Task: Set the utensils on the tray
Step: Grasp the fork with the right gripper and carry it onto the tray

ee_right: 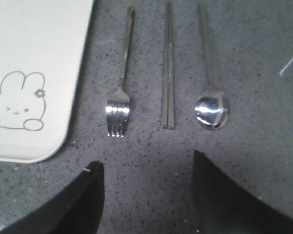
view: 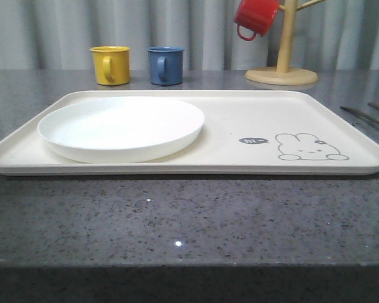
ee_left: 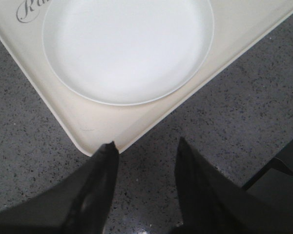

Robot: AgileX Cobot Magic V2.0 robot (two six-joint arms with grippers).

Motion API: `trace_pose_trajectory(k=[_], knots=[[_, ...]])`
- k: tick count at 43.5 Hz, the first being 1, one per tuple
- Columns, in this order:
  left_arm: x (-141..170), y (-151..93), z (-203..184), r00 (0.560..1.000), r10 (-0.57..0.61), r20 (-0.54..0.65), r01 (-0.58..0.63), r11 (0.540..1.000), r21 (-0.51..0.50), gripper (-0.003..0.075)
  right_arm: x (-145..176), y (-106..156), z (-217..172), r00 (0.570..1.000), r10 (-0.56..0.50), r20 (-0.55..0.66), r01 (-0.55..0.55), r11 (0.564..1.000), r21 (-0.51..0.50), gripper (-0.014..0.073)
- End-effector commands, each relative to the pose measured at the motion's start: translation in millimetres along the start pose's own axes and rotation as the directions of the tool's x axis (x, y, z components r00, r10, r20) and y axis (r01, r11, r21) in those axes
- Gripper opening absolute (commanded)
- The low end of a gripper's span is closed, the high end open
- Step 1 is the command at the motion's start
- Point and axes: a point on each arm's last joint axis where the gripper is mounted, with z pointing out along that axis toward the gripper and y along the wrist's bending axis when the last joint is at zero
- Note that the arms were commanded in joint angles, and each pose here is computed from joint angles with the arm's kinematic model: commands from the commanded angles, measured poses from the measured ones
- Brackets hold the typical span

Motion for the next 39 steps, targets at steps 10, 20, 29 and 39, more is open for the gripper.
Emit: trace_pose_trajectory(k=[10,20,29,39], knots=[[-10.7,-0.1,-9.6,0.995,-0.008,0.097,0.008,1.0,-0.002,0.0286,-64.3,17.2,58.0,0.976,-0.067,-0.207,0.059,0.997,-0.047,0.0434],[-10.6,-0.1,-9.6,0.995,-0.008,0.095,0.008,1.0,-0.001,0.0286,-95.4,19.9,117.7,0.951,-0.059,-0.302,0.05,0.998,-0.039,0.0434],[-10.6,-0.2,-9.6,0.995,-0.009,0.095,0.009,1.0,-0.001,0.0286,-108.3,17.8,167.5,0.911,-0.034,-0.412,0.022,0.999,-0.033,0.0434],[-10.6,-0.2,-9.6,0.995,-0.009,0.095,0.009,1.0,-0.001,0.0286,-108.0,15.2,197.6,0.872,-0.029,-0.489,0.021,1.0,-0.023,0.0391]])
